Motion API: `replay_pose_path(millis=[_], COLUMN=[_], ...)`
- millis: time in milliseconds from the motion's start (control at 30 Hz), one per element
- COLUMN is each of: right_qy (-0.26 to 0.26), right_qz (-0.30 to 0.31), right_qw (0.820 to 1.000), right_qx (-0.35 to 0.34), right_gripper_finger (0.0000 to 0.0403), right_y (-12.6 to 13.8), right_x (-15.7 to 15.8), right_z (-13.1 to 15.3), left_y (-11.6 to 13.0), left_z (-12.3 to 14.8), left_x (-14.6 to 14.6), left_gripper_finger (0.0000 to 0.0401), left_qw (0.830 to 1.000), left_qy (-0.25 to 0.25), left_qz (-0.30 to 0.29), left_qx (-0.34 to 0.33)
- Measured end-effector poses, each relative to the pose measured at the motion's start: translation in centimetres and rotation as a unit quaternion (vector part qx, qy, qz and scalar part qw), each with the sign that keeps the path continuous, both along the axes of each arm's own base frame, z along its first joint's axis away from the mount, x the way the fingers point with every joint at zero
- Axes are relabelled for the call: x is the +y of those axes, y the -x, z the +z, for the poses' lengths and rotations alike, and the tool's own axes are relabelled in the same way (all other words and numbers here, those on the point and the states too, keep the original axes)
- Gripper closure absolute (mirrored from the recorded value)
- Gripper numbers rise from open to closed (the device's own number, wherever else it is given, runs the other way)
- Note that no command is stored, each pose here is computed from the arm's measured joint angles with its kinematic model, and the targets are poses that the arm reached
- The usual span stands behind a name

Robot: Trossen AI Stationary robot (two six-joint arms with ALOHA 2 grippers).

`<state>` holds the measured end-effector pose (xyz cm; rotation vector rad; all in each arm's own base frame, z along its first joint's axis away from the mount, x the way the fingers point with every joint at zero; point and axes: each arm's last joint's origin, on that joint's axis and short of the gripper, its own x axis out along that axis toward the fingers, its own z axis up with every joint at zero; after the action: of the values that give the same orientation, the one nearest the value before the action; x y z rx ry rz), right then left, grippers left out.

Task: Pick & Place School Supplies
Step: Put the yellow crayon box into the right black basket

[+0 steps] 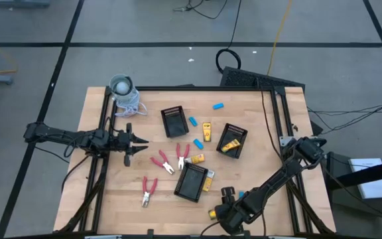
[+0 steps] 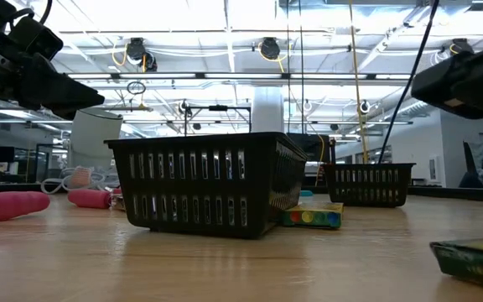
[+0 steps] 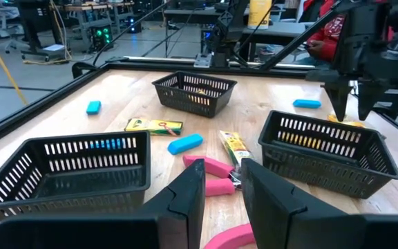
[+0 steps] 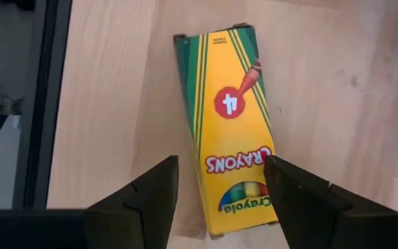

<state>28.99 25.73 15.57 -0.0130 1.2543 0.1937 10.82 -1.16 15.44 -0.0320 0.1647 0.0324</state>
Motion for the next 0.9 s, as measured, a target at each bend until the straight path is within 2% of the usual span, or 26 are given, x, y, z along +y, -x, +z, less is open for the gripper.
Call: replay_pose_path(millis=[400, 667, 900], right_qy=[-0.008, 0.036, 0.020], right_qz=[0.013, 0.003, -0.009], right_qw=[1.000, 0.999, 0.999], right_qx=[0.017, 0.030, 0.041], right_gripper_finger=[0.0197, 0.0195, 0.0159], right_y=[-0.14, 0.19, 0.24], right_x=[-0.24, -0.87, -0.81], right_z=[-0.23, -0.71, -0.71], left_y=[0.00, 0.00, 0.00], left_z=[0.00, -0.02, -0.02], left_x=[-0.01, -0.01, -0.01], left_gripper_finger=[0.0304, 0.0304, 0.0304], left_qw=[1.000, 1.000, 1.000], left_qy=[0.000, 0.000, 0.001], left_qz=[-0.001, -0.001, -0.002], left_qx=[0.000, 0.000, 0.000])
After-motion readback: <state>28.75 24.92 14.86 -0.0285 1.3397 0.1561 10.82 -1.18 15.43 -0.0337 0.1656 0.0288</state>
